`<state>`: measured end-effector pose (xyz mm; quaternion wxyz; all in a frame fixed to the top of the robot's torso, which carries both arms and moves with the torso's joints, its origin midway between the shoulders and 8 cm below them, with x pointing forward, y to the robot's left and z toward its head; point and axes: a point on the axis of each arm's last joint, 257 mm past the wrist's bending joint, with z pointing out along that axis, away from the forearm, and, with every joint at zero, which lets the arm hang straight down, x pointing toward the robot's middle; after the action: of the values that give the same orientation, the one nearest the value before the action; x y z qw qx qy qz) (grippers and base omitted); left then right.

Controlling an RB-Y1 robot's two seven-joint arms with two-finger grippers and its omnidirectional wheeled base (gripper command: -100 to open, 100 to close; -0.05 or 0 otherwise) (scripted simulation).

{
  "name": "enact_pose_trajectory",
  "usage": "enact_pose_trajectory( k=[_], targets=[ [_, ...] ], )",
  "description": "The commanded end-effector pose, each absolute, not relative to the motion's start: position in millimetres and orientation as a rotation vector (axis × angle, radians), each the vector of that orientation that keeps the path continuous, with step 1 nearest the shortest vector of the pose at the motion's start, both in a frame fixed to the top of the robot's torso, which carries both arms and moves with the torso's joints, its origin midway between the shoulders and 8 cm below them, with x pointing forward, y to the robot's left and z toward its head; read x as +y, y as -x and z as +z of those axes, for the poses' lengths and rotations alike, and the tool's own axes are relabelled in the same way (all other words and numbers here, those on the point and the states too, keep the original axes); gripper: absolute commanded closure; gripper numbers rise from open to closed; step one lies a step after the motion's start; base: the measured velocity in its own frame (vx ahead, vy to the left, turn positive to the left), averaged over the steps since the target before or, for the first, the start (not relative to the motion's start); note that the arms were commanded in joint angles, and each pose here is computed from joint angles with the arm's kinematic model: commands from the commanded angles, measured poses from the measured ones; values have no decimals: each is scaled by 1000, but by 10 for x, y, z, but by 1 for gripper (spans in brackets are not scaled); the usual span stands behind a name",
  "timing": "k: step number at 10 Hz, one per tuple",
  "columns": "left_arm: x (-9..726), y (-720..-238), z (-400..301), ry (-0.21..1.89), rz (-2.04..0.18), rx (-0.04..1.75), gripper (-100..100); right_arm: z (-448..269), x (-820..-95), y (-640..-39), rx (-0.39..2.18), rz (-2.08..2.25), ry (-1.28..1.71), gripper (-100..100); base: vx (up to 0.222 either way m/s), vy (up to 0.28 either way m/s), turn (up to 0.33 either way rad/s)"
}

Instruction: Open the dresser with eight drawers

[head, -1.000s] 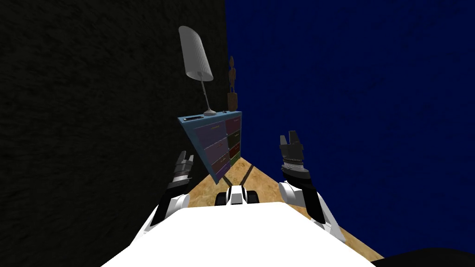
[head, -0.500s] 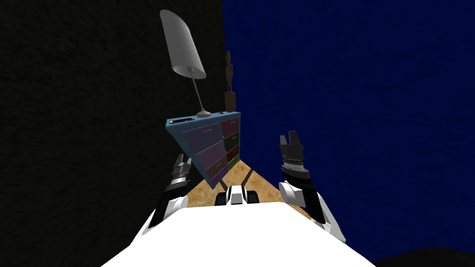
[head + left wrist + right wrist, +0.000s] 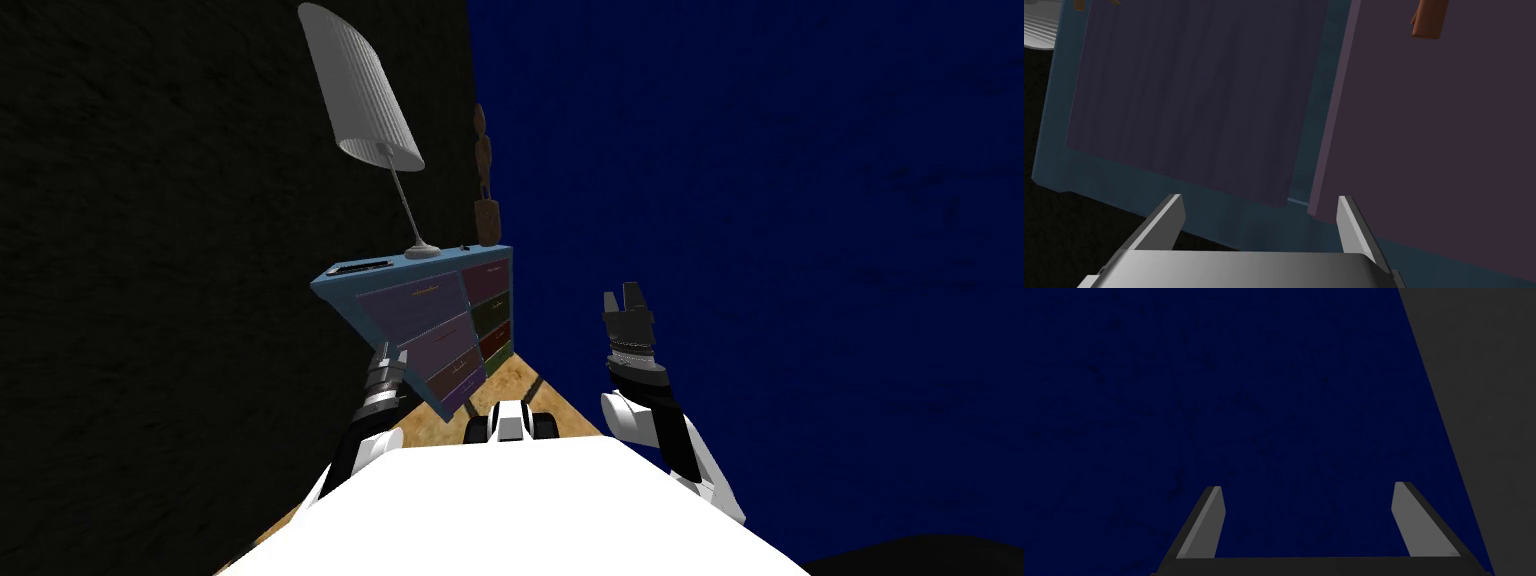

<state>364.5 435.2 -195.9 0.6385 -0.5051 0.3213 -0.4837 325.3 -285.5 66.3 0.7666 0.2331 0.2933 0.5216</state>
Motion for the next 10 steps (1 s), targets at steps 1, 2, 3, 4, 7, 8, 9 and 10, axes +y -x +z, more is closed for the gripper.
enact_pose_trajectory(
  k=[1, 2, 3, 4, 7, 8, 9, 10],
  targets=[
    [4475, -3566, -2164, 1232, -1092, 690, -100, 662, -2856, -3253, 637, 1133, -506, 0, 178, -172, 117],
    [4514, -3532, -2249, 1262, -1087, 669, -100, 663, -2855, -3253, 637, 1133, -506, 0, 156, -186, 38],
    [4542, -3496, -2336, 1293, -1083, 647, -100, 663, -2855, -3253, 637, 1133, -506, 0, 131, -158, 39],
    [4556, -3461, -2423, 1325, -1080, 622, -100, 663, -2855, -3253, 637, 1133, -506, 0, 113, -140, 58],
    [4510, -3363, -2677, 1422, -1078, 536, -100, 663, -2855, -3254, 637, 1133, -506, 0, 97, -98, 45],
    [4475, -3340, -2741, 1448, -1079, 510, -100, 663, -2856, -3254, 637, 1133, -506, 0, 67, -54, 27],
    [4450, -3328, -2778, 1464, -1080, 493, -100, 663, -2856, -3254, 637, 1133, -506, 0, 35, -42, 8],
    [4467, -3338, -2751, 1452, -1080, 505, -100, 663, -2855, -3254, 637, 1133, -506, 0, 12, -19, 2]
  ],
)
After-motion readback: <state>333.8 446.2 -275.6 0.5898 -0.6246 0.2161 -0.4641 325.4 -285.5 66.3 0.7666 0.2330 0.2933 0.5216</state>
